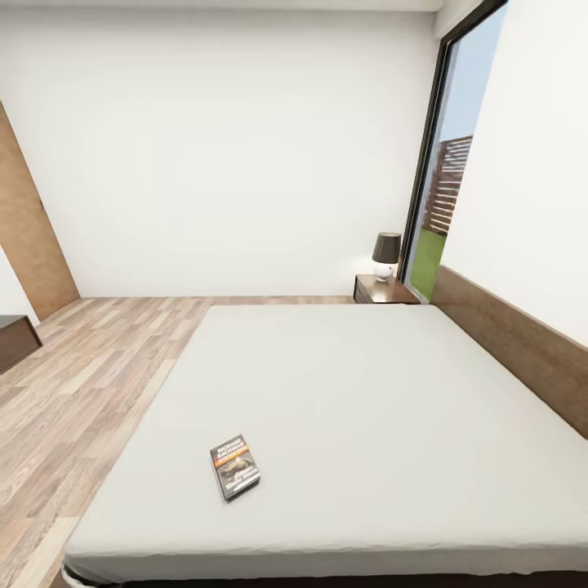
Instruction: In the bedroom, move the book from the bed onto either nightstand, and place the two sandals side by side next to the bed.
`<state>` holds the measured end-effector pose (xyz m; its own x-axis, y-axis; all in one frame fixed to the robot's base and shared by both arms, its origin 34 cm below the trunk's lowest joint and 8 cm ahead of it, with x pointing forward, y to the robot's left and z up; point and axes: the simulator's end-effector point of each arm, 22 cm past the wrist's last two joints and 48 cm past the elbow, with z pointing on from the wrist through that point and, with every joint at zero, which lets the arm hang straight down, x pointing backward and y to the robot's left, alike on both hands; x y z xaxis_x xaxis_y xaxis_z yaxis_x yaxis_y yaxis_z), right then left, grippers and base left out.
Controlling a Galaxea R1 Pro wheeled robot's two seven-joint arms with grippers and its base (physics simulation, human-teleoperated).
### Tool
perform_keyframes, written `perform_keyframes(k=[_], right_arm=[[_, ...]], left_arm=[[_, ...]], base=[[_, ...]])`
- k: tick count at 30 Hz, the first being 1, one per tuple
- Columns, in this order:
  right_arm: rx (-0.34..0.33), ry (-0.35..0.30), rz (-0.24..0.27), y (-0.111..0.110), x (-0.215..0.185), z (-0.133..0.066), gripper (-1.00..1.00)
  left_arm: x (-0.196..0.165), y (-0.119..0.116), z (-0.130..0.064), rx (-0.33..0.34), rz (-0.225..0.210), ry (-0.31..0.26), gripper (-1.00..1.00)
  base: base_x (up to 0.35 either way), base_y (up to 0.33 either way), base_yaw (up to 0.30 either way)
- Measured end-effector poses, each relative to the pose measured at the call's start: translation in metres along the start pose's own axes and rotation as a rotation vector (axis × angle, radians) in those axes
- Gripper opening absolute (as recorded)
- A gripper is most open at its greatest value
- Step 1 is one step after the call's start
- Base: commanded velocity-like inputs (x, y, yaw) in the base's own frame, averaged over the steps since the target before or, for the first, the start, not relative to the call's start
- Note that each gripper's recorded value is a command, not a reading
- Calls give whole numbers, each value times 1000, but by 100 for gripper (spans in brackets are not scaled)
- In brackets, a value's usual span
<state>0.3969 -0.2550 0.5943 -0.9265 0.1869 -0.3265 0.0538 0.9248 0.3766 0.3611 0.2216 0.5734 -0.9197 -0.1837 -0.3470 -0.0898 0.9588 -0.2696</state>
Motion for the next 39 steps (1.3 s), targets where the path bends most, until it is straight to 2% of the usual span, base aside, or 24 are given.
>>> perform_keyframes(k=[39], right_arm=[[0, 2, 0, 15, -4, -40, 100]], left_arm=[[-5, -11, -42, 0, 0, 1, 100]], base=[[0, 0, 0]])
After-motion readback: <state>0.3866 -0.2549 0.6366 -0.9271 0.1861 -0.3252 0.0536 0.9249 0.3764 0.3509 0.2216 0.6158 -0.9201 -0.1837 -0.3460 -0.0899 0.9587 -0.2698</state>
